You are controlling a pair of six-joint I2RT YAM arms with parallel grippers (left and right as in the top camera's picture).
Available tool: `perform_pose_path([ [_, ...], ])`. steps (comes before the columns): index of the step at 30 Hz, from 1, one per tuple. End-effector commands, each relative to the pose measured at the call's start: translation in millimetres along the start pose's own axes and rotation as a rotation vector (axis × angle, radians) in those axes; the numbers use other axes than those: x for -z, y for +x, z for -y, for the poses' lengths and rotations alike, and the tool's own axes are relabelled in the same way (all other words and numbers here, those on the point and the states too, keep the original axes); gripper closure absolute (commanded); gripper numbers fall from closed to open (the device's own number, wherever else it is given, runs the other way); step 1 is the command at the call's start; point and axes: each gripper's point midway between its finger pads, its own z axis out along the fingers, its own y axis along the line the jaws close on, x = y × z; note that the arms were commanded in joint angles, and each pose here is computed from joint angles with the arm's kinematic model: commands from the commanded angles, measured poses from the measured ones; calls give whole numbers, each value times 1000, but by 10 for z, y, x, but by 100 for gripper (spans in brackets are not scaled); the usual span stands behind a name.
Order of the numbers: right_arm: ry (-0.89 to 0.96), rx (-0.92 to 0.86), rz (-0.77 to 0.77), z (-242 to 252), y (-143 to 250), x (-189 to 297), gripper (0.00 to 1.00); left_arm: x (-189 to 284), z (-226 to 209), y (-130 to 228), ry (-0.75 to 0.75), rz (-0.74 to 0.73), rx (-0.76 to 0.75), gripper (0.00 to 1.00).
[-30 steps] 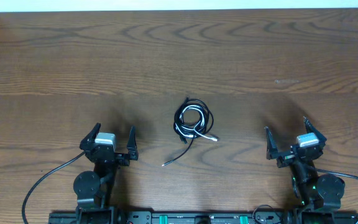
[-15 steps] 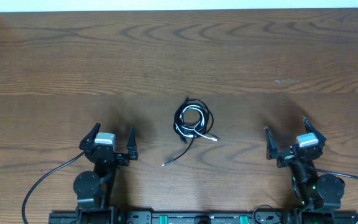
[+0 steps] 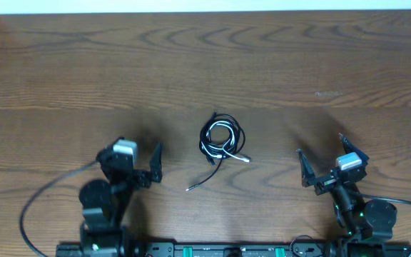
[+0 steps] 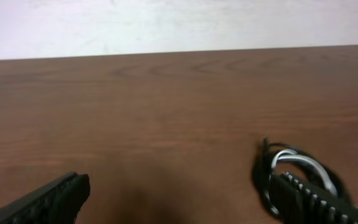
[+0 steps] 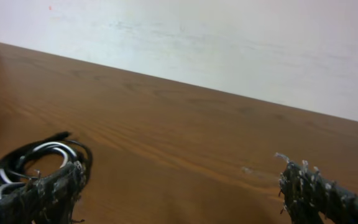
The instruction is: Untangle cables
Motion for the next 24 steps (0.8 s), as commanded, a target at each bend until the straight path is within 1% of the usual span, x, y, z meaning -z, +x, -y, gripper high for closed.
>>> perform_pose_path([
  [1,-47,-28,6,-66,-284,14,1,-122,153,-484,118,-21,-6,3],
  [6,-59,-78,-114,-40,-455,-36,1,-423,217,-743,215,-171,59,3],
  [10,-68,-123,-232,4,-569,-127,1,-656,327,-829,267,-295,90,3],
  [12,-74,-161,-327,35,-583,-201,1,-791,493,-827,318,-367,92,3],
  [15,-83,-211,-445,68,-538,-296,1,-898,690,-733,370,-451,97,3],
  [18,-96,-255,-543,94,-469,-408,1,-971,834,-548,397,-529,130,3],
  [23,-214,-313,-562,-17,-444,-633,1,-1053,997,-291,432,-616,136,3],
  [24,-226,-333,-569,-28,-413,-675,1,-1044,1029,-237,435,-643,163,3],
])
